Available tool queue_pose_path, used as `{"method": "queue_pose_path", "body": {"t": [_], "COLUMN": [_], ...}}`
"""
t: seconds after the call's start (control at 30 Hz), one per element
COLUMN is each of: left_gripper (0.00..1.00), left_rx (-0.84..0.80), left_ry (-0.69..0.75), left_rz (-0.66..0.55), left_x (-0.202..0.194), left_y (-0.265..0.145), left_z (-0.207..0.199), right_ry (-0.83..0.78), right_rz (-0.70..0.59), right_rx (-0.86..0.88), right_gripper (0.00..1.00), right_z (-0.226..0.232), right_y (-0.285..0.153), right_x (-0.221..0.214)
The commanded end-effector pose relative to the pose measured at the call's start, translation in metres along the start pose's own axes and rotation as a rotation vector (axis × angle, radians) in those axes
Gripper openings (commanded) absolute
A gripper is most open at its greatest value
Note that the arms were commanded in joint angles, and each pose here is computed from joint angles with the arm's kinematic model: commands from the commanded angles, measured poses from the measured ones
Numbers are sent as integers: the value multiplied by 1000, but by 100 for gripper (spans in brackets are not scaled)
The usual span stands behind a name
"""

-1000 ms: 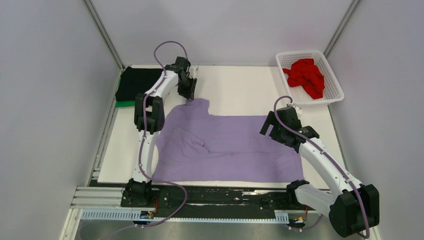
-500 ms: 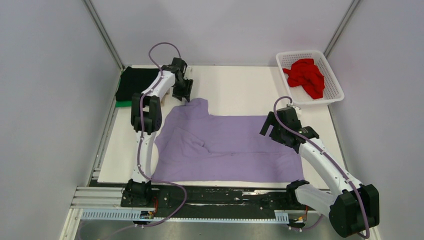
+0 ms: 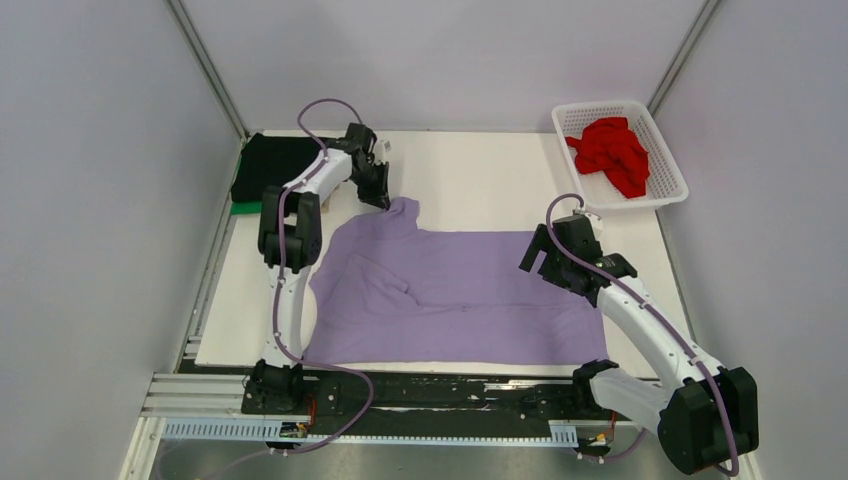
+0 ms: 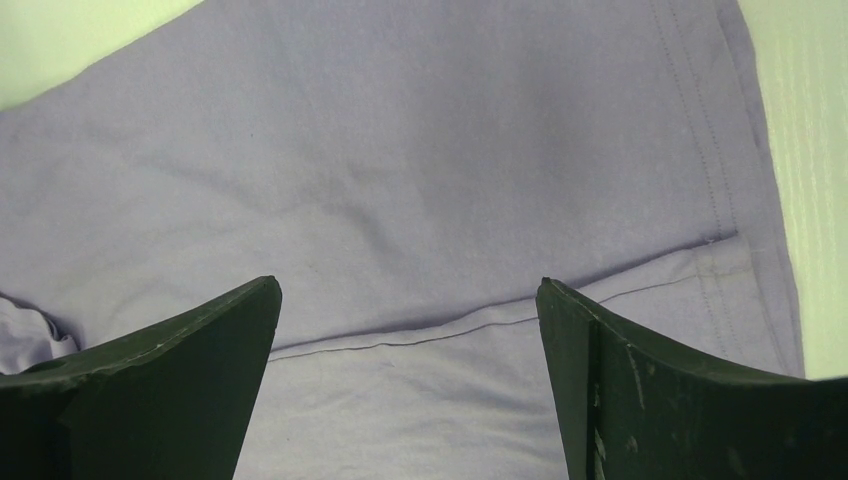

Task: Fold and stack the t-shirts
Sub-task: Grab the side of the flattened tshirt furthest away from the robot with both arms

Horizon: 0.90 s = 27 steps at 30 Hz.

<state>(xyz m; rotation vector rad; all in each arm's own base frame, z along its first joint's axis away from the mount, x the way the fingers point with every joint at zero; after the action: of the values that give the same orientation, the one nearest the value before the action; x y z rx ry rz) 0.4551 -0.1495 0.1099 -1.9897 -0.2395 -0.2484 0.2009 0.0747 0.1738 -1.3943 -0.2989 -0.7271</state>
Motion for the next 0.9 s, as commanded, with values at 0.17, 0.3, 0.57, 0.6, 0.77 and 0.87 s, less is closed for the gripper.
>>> {"method": "queue_pose_path", "body": {"t": [0.17, 0.3, 0.57, 0.6, 0.77, 0.87], "left_gripper": [0, 0, 0, 0, 0, 0], "left_rx": [-60, -9, 46, 48, 84, 130], "left_ry": [30, 49, 122, 128, 208, 243], "left_rz": [-147, -276, -374, -373, -391, -379], "left_x": [18, 22, 20, 20, 31, 38], "left_y": [-27, -55, -79, -79, -76, -74], "left_z": [-22, -26, -25, -24, -21, -17], "right_ry": [-2, 2, 2, 1, 4, 7], "right_rz": [-67, -84, -92, -92, -125, -140], "right_rx": [-26, -58, -98, -102, -147, -173], "right_gripper": [100, 100, 100, 100, 100, 100], "right_z": [-1, -1, 0, 0, 0, 2], "right_y": [2, 3, 8, 9, 11, 15], "right_x": [10, 14, 22, 22, 32, 39]}}
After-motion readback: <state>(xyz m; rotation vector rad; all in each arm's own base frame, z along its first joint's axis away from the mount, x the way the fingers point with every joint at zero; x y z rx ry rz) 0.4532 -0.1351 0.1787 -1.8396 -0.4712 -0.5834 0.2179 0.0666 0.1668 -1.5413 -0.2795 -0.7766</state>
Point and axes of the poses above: each gripper's point midway between its finger pads, its own y axis out along the fingers, its own z axis along the line the jaws close on, x = y × z, the point moved 9 cm from there along -y, back along the fingers, and after that the axes turned 7 degrees about -y, right-handed, at the moved point
